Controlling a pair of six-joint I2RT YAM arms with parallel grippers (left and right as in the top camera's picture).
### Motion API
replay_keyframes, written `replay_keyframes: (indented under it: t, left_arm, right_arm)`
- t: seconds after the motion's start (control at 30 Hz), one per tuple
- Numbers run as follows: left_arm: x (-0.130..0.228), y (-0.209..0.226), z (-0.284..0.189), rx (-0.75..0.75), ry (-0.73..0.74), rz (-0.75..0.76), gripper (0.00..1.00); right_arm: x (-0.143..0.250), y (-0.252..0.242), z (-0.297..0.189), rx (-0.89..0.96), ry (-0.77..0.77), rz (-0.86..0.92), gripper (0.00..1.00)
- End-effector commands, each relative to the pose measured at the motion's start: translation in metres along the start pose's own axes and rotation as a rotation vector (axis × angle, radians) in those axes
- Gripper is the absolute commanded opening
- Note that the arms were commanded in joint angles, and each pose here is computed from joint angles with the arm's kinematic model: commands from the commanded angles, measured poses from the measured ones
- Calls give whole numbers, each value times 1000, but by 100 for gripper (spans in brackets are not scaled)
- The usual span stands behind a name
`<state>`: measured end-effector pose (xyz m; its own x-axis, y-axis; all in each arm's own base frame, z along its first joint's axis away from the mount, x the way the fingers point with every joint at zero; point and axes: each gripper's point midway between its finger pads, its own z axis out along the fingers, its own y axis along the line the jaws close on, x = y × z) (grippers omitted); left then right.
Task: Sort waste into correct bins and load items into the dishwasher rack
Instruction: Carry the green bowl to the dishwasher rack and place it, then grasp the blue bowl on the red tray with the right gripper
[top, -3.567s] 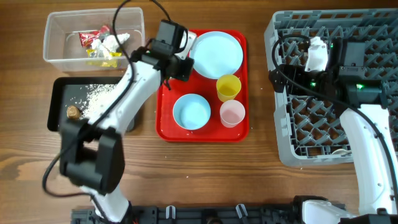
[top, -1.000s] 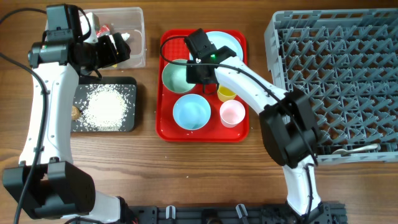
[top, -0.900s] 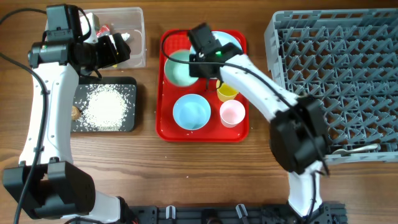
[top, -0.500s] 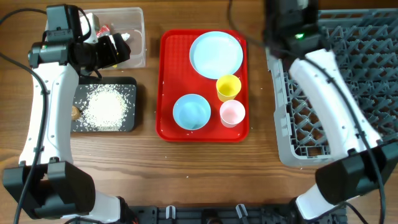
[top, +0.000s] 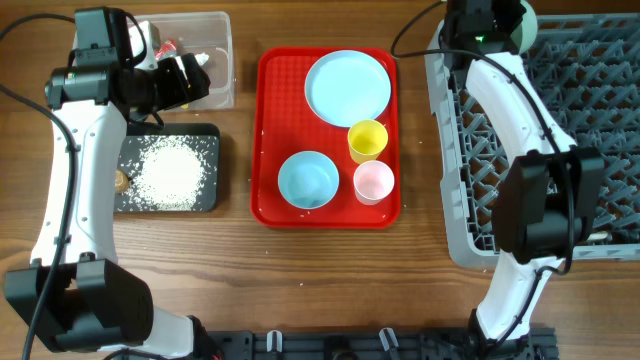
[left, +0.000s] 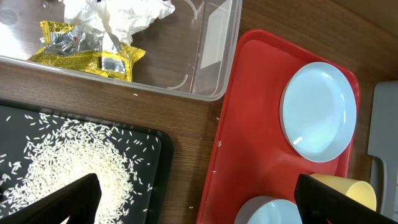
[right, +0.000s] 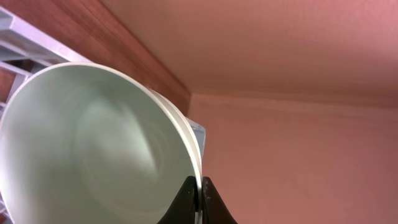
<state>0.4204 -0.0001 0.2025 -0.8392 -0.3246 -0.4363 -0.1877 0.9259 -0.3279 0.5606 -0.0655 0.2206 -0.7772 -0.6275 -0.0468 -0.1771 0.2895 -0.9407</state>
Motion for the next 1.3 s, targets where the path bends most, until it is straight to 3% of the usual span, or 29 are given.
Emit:
replay_keyframes:
  t: [0.0, 0.5, 0.53, 0.57, 0.63, 0.7, 0.8, 0.93, 1.07, 1.27]
  left_arm:
    - [-2, -2, -3, 10, -10, -4, 100]
    - [-2, -2, -3, 10, -10, -4, 100]
    - [-2, -2, -3, 10, -10, -4, 100]
    - [-2, -2, -3, 10, -10, -4, 100]
    - [-2, -2, -3, 10, -10, -4, 100]
    - [-2, -2, -3, 10, -10, -4, 100]
    - [-2, -2, -3, 10, -10, -4, 100]
    - [-2, -2, -3, 10, -10, -4, 100]
    - [-2, -2, -3, 10, -10, -4, 100]
    - [-2, -2, -3, 10, -10, -4, 100]
  right_arm:
    - [-6, 19, 8, -34, -12, -73, 4]
    - [-36, 59, -5, -107, -99, -132, 4]
    - [-40, 62, -8, -113, -114, -135, 9]
    - [-43, 63, -12, -114, -123, -139, 23]
    - [-46, 65, -15, -114, -132, -146, 35]
    - [-48, 66, -17, -114, -135, -148, 66]
    - [-47, 64, -18, -104, -126, -144, 100]
    - [-47, 21, -19, 48, -82, 30, 100]
    - [-72, -36, -51, 162, -222, 241, 100]
    - [-108, -2, -125, 38, -334, 428, 100]
